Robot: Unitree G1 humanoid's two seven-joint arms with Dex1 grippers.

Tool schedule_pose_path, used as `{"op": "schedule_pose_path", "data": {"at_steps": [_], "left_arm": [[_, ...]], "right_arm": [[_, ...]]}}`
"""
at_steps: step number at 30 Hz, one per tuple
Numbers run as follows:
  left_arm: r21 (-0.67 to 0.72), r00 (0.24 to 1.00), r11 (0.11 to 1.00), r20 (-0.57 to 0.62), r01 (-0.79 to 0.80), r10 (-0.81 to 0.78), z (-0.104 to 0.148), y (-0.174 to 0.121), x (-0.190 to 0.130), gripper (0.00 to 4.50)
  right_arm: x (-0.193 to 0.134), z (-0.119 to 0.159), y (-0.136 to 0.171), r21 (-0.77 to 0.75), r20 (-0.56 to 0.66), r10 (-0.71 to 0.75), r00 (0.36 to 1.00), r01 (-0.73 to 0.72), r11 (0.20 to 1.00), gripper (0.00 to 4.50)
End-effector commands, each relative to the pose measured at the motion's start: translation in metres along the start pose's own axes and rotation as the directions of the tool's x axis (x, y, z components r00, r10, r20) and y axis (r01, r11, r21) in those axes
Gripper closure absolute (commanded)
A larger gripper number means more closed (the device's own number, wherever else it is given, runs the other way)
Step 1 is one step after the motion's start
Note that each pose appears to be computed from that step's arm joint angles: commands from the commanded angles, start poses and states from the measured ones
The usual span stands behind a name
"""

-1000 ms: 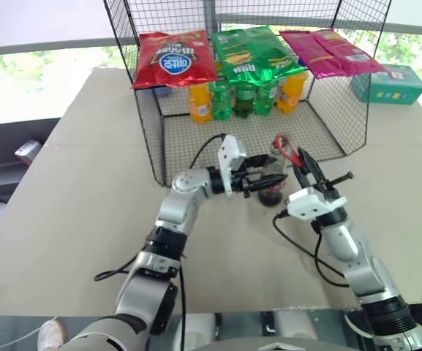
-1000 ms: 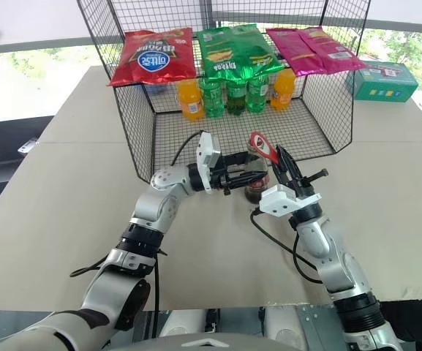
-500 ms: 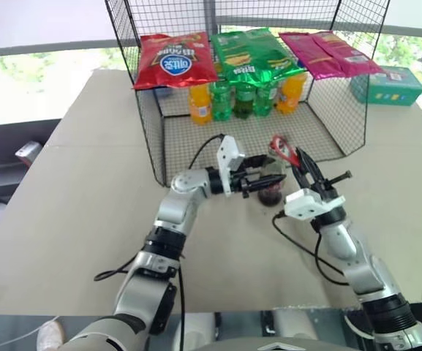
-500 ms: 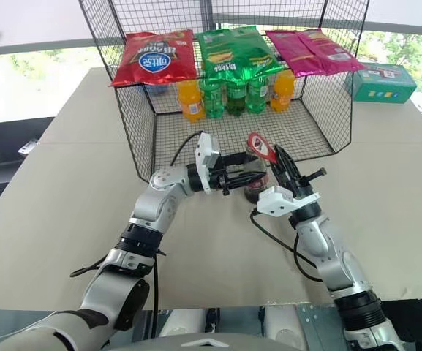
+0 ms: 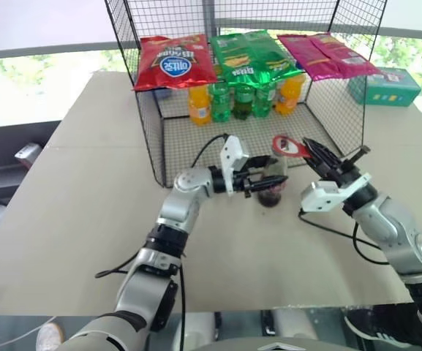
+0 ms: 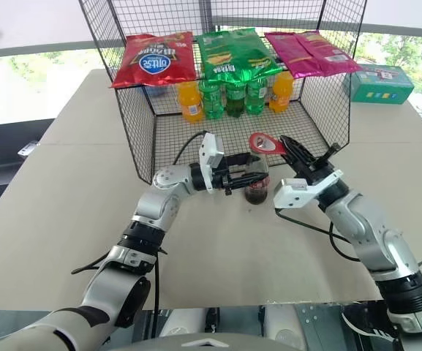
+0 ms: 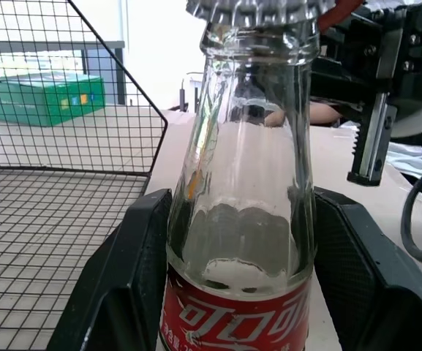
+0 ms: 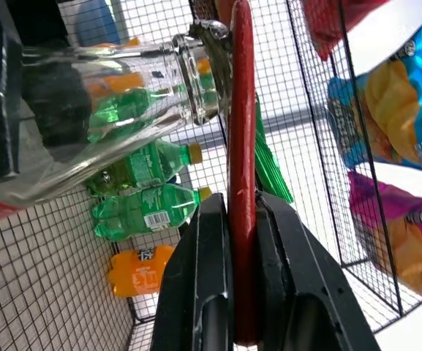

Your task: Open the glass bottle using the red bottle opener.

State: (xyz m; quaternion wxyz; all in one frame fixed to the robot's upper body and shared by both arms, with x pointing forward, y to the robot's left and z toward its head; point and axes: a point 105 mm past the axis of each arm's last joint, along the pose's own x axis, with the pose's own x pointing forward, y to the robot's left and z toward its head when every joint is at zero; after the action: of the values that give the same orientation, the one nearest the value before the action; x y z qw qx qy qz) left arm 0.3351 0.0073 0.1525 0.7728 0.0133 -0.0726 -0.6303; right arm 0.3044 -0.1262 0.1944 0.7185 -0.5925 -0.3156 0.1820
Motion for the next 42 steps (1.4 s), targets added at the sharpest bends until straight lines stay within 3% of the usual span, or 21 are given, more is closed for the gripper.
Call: {"op": "schedule_pose_path", "data": {"at_steps": [1, 19, 41, 42], "left_arm": [[0.044, 0.999, 0.999, 0.026, 0.031, -0.032, 0.011, -0.003, 0.008, 2.28], [0.047, 0.999, 0.999, 0.024, 0.028, -0.029, 0.011, -0.002, 0.006, 2.28], [0.016, 0.998, 0.999, 0.052, 0.03, -0.031, 0.017, -0.002, 0.001, 2.28], [0.017, 0.998, 0.999, 0.053, 0.031, -0.032, 0.018, -0.003, 0.001, 1.25]], "right_arm": [[-0.002, -0.007, 0.013, -0.002, -0.017, 0.098, 0.995, -0.098, 0.995, 4.5], [0.008, -0.006, -0.007, -0.04, 0.034, 0.102, 0.994, -0.1, 0.994, 4.5], [-0.002, -0.011, 0.006, 0.075, -0.03, 0.09, 0.995, -0.088, 0.993, 4.5], [-0.002, -0.011, 0.007, 0.08, -0.032, 0.09, 0.995, -0.087, 0.993, 4.5]]}}
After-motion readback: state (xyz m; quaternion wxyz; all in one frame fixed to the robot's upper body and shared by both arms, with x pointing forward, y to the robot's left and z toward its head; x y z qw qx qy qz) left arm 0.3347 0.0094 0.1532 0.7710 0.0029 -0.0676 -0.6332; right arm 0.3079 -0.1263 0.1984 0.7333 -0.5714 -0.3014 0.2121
